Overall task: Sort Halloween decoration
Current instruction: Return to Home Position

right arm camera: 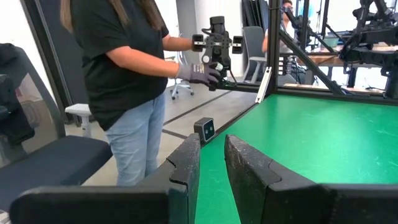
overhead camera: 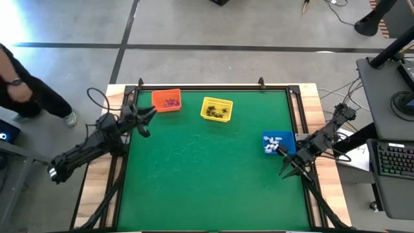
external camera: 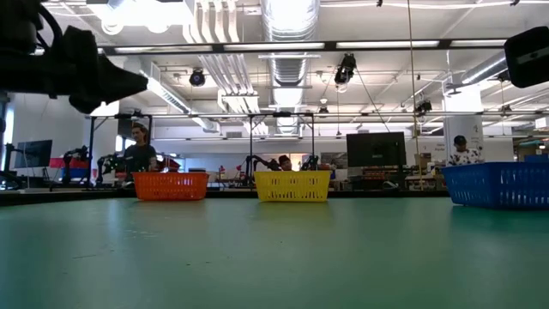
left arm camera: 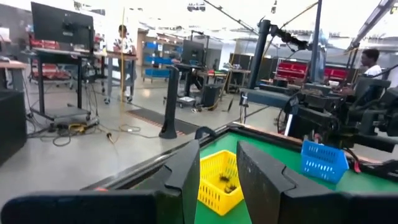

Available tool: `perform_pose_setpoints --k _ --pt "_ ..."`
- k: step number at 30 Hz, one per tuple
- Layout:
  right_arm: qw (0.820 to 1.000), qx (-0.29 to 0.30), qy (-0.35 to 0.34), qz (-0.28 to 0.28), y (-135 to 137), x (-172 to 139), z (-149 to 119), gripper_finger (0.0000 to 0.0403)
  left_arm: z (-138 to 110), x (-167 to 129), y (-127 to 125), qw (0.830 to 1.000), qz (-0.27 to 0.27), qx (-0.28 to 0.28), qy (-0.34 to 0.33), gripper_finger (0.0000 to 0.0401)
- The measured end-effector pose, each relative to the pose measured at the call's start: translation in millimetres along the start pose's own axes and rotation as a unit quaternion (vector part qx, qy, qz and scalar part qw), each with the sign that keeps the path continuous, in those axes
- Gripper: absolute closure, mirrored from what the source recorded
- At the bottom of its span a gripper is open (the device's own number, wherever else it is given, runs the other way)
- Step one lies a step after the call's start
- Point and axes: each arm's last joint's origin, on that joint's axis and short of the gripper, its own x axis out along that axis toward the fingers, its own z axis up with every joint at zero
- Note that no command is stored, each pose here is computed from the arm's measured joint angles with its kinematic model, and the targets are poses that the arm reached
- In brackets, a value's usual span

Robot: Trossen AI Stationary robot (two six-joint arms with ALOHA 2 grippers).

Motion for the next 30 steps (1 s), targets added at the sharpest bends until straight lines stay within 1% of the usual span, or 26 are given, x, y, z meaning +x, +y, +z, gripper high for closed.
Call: perform_pose_setpoints --k 4,7,11,15,21,30 --pt "1.000 0.000 0.000 0.000 0.0 0.0 -0.1 0.0335 -11.2 1.5 1.5 1.000 0.001 -0.006 0.010 0.0313" --pt "1.000 0.000 0.000 0.000 0.0 0.0 -0.1 0.0335 -12.4 1.6 1.6 1.000 0.001 -0.005 0.011 0.0313" --pt "1.000 0.000 0.000 0.000 0.0 0.0 -0.1 0.0335 -14.4 1.7 1.9 1.000 0.002 0.010 0.016 0.0313" --pt "1.000 0.000 0.000 0.000 0.0 0.0 -0.1 0.0335 -19.8 1.4 2.6 0.999 0.005 0.011 0.044 0.0313" --pt "1.000 0.000 0.000 0.000 0.0 0.0 -0.2 0.0335 -19.9 1.4 2.6 0.998 0.004 0.053 0.045 0.0313" --pt "1.000 0.000 0.000 0.000 0.0 0.0 -0.2 0.0335 -19.7 1.5 2.6 0.997 0.004 0.059 0.048 0.0313"
